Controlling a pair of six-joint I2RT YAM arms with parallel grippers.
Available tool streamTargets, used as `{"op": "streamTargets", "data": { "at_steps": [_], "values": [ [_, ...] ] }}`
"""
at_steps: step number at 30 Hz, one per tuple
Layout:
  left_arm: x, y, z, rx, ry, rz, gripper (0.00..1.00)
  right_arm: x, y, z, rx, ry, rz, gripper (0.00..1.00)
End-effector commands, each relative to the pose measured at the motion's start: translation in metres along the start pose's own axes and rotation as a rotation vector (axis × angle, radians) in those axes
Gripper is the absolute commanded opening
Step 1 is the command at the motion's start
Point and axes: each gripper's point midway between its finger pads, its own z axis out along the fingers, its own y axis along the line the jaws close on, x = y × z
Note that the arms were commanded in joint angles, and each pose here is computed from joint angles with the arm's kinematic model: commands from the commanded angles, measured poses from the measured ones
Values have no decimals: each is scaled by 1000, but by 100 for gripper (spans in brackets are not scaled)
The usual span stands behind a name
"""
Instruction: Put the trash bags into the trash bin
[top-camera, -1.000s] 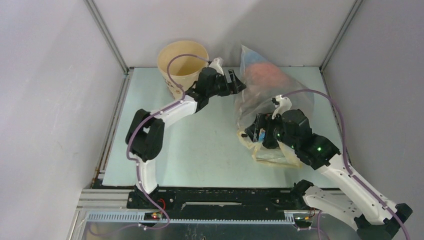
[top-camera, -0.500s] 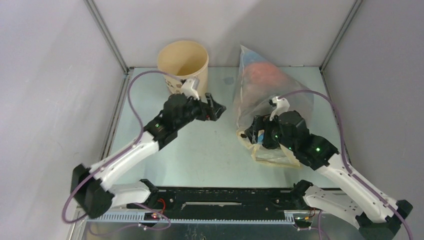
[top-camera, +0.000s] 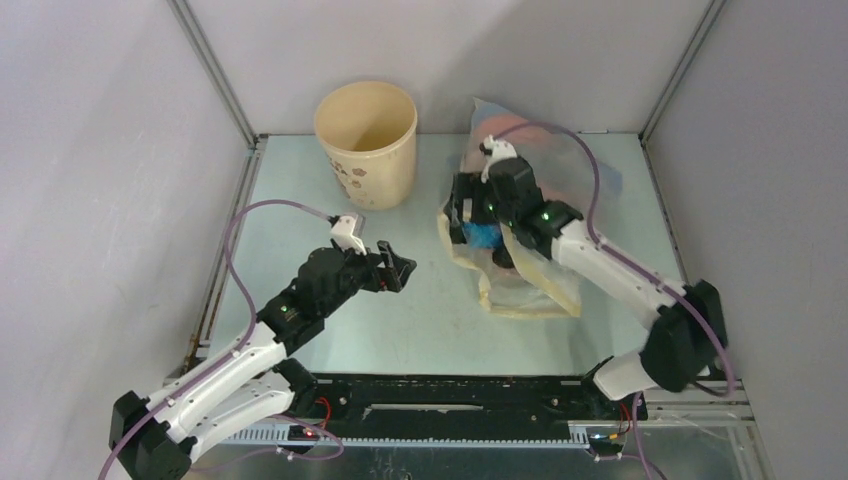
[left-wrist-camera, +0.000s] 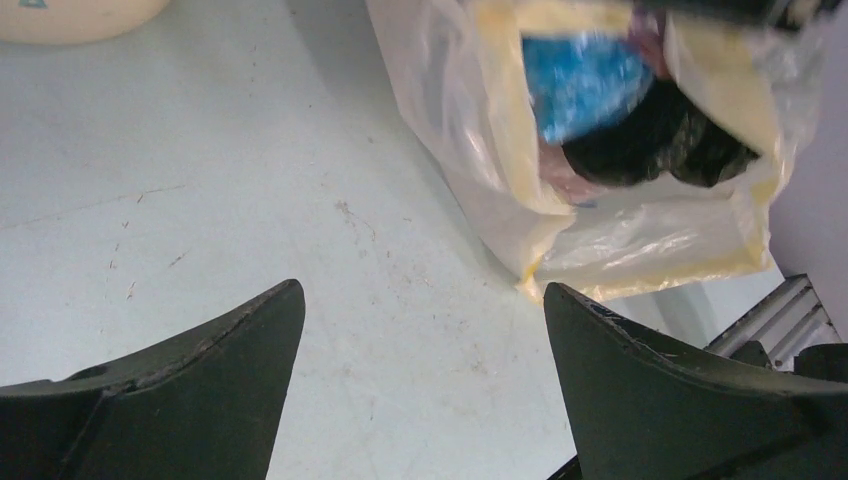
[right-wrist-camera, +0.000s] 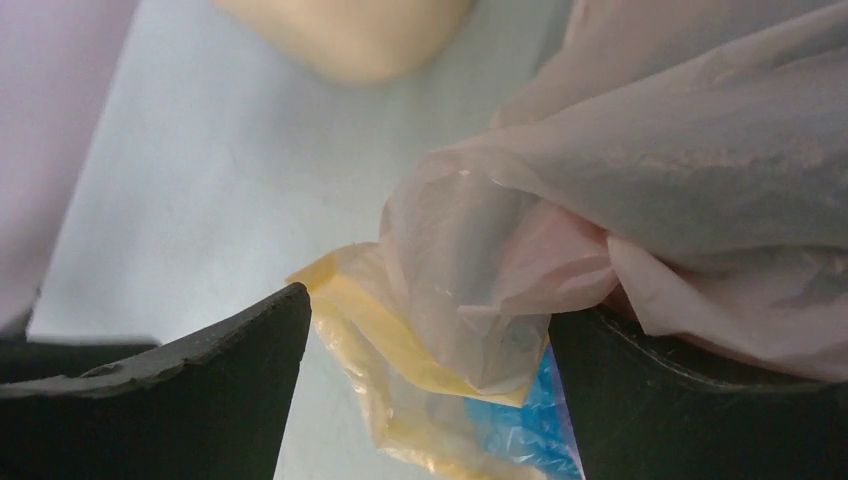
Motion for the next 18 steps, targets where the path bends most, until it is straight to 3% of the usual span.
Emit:
{"op": "streamTargets", "data": {
  "at_steps": [1,7,12,18],
  "values": [
    [-10,-4,4,11,-24,40,97,-96,37,4,-109,-187,-21,91],
    [-5,-14,11,53,9,32,91,-112,63,-35,-148,-188,-117,94],
    [-8,-31,17,130,-27,11,80,-71,66,-63,-143,-99,-181,94],
    [2,-46,21,192,-37,5,75,-26,48,-95,-56,-38,-225,92]
  ]
}}
